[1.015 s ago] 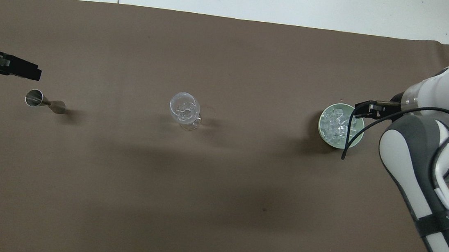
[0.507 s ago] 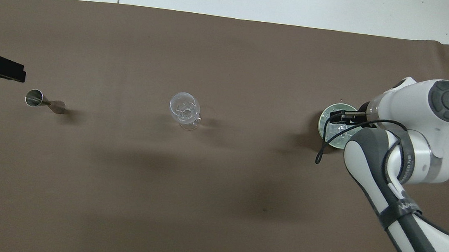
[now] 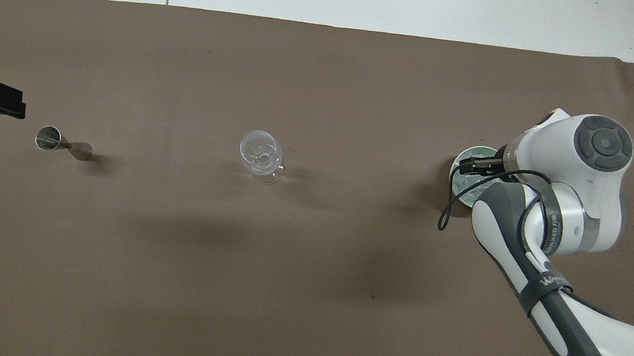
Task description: Pour wine and add ice with both arms
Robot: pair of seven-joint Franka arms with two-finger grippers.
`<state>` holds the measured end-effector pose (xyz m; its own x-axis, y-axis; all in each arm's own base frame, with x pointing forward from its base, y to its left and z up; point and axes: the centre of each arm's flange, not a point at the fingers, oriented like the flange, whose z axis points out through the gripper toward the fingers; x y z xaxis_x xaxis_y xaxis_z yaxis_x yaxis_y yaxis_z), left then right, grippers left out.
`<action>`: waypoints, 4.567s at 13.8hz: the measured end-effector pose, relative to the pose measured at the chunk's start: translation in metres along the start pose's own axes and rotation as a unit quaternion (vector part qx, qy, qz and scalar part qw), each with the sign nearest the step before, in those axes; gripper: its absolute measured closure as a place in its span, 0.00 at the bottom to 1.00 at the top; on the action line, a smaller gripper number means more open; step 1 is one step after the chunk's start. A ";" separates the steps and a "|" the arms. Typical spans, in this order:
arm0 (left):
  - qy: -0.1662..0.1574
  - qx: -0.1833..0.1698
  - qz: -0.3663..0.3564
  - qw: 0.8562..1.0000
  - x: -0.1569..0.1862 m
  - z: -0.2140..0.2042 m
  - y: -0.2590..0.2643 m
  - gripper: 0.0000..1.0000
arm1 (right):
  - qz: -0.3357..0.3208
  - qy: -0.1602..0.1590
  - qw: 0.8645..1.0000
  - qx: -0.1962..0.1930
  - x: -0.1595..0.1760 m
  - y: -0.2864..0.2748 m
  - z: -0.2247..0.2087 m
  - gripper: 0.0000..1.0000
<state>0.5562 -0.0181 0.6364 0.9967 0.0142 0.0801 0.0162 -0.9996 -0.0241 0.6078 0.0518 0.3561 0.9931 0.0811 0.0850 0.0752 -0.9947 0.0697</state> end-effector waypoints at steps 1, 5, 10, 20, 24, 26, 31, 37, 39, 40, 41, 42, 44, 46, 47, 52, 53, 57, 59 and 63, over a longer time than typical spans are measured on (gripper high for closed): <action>-0.003 -0.003 -0.002 1.000 -0.001 -0.001 -0.001 0.06 | -0.006 0.000 1.000 -0.006 0.000 0.000 0.001 0.12; -0.002 -0.005 -0.003 1.000 -0.001 -0.003 -0.003 0.01 | -0.014 0.004 1.000 -0.010 -0.001 -0.001 0.008 0.22; 0.008 -0.005 0.004 1.000 -0.001 -0.015 -0.006 0.00 | -0.022 0.000 1.000 -0.010 -0.002 -0.009 0.014 0.35; -0.016 -0.009 0.006 1.000 0.005 0.004 -0.005 0.00 | -0.020 0.012 1.000 -0.012 0.004 -0.009 0.003 0.71; -0.014 -0.010 0.007 1.000 0.005 0.002 -0.005 0.00 | 0.005 0.032 0.999 -0.011 0.009 -0.007 -0.024 0.71; -0.013 -0.011 0.007 1.000 0.005 0.002 -0.005 0.00 | 0.017 0.044 0.999 -0.010 0.012 -0.005 -0.039 0.71; -0.010 -0.011 0.007 1.000 0.005 -0.001 -0.005 0.00 | 0.037 0.054 0.998 -0.010 0.015 -0.003 -0.067 0.71; 0.007 -0.010 -0.004 1.000 0.006 -0.018 -0.019 0.00 | 0.045 0.038 0.998 -0.003 0.023 -0.006 -0.133 0.71; 0.007 -0.010 -0.004 1.000 0.006 -0.018 -0.021 0.00 | 0.058 0.029 0.998 0.015 0.022 -0.020 -0.154 0.71; 0.007 -0.010 -0.004 1.000 0.005 -0.018 -0.021 0.00 | 0.068 0.027 0.997 0.020 0.021 -0.031 -0.159 0.71; 0.006 -0.010 -0.004 1.000 0.005 -0.018 -0.021 0.00 | 0.079 0.025 0.996 0.026 0.020 -0.047 -0.161 0.71; 0.006 -0.010 -0.004 1.000 0.005 -0.018 -0.021 0.00 | 0.090 0.025 0.995 0.030 0.018 -0.064 -0.163 0.71; 0.005 -0.010 -0.004 1.000 0.005 -0.018 -0.020 0.00 | 0.119 0.033 0.991 0.043 0.017 -0.105 -0.178 0.71; 0.004 -0.010 -0.004 1.000 0.005 -0.018 -0.020 0.00 | 0.146 0.035 0.987 0.058 0.014 -0.150 -0.197 0.71; 0.003 -0.010 -0.004 1.000 0.005 -0.017 -0.020 0.00 | 0.157 0.036 0.985 0.066 0.013 -0.172 -0.204 0.71; 0.003 -0.012 -0.004 1.000 0.005 -0.017 -0.020 0.00 | 0.190 0.033 0.975 0.109 0.014 -0.246 -0.221 0.71; 0.003 -0.016 -0.004 1.000 0.005 -0.017 -0.019 0.00 | 0.194 0.032 0.973 0.120 0.012 -0.261 -0.227 0.71; 0.003 -0.023 -0.004 1.000 0.005 -0.017 -0.018 0.00 | 0.195 0.022 0.967 0.163 0.004 -0.328 -0.241 0.71; 0.003 -0.023 -0.004 1.000 0.005 -0.017 -0.018 0.00 | 0.193 0.011 0.966 0.174 0.002 -0.358 -0.231 0.71; 0.003 -0.023 -0.004 1.000 0.005 -0.017 -0.018 0.00 | 0.188 0.003 0.966 0.178 0.004 -0.376 -0.211 0.71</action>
<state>0.5598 -0.0005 0.6542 0.9960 0.0230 0.0862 0.0211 -0.9995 0.0225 0.5649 0.4392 0.5404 0.9556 -0.2916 0.0432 -0.2641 -0.9119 -0.3142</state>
